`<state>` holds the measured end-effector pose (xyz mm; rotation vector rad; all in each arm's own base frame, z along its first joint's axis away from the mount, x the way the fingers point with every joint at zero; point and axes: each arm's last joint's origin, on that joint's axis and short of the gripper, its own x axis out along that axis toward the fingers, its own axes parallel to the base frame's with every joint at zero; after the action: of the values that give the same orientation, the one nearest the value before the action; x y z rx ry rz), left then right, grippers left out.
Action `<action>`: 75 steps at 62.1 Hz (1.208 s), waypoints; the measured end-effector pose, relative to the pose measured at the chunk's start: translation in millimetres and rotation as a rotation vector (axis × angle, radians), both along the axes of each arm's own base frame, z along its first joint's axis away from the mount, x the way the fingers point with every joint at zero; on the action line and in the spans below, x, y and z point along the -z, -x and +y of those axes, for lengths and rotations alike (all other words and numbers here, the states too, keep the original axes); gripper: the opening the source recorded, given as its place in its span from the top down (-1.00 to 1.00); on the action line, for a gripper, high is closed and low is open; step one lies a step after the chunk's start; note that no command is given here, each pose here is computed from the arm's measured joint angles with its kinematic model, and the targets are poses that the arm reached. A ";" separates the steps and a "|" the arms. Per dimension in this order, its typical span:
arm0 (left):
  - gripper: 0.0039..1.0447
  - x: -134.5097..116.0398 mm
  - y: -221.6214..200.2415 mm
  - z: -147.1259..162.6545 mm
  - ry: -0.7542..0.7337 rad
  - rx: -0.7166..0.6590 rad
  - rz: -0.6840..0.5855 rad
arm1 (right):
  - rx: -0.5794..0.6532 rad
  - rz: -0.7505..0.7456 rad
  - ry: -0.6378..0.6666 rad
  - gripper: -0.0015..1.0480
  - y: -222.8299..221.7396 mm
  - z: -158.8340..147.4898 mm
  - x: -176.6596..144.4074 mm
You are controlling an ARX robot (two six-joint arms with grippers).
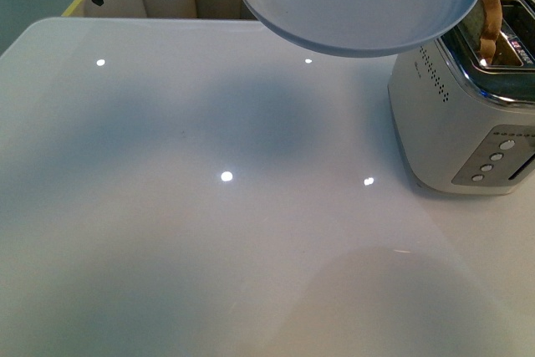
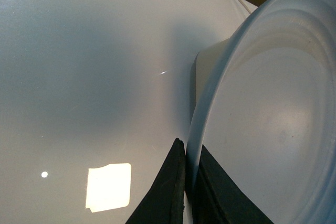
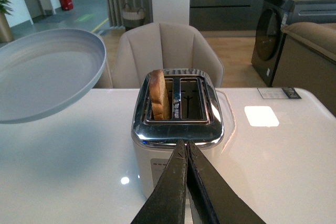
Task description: Left arm holds plate, right arm toasts bread
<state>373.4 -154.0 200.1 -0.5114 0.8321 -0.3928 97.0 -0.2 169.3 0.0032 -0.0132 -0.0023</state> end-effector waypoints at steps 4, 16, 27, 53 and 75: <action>0.95 0.0 -0.1 0.1 0.000 0.000 0.000 | 0.000 0.000 0.000 0.84 0.0 0.0 0.0; 0.95 -0.5 -0.1 0.1 0.000 -0.001 -0.002 | 0.000 0.000 0.000 0.12 0.0 0.0 0.0; 0.95 -0.5 -0.1 0.1 0.001 0.000 -0.001 | 0.000 -0.001 0.000 -0.50 0.1 0.0 -0.1; 0.95 -0.5 -0.1 0.1 0.001 0.000 -0.001 | 0.000 -0.001 0.000 -0.83 0.1 0.0 -0.1; 0.95 -0.5 -0.1 0.1 0.001 0.000 -0.001 | 0.000 -0.001 0.000 -0.83 0.1 0.0 -0.1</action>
<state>373.5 -153.8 200.6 -0.5117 0.8306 -0.3930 97.0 -0.2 169.4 0.0032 -0.0139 -0.0023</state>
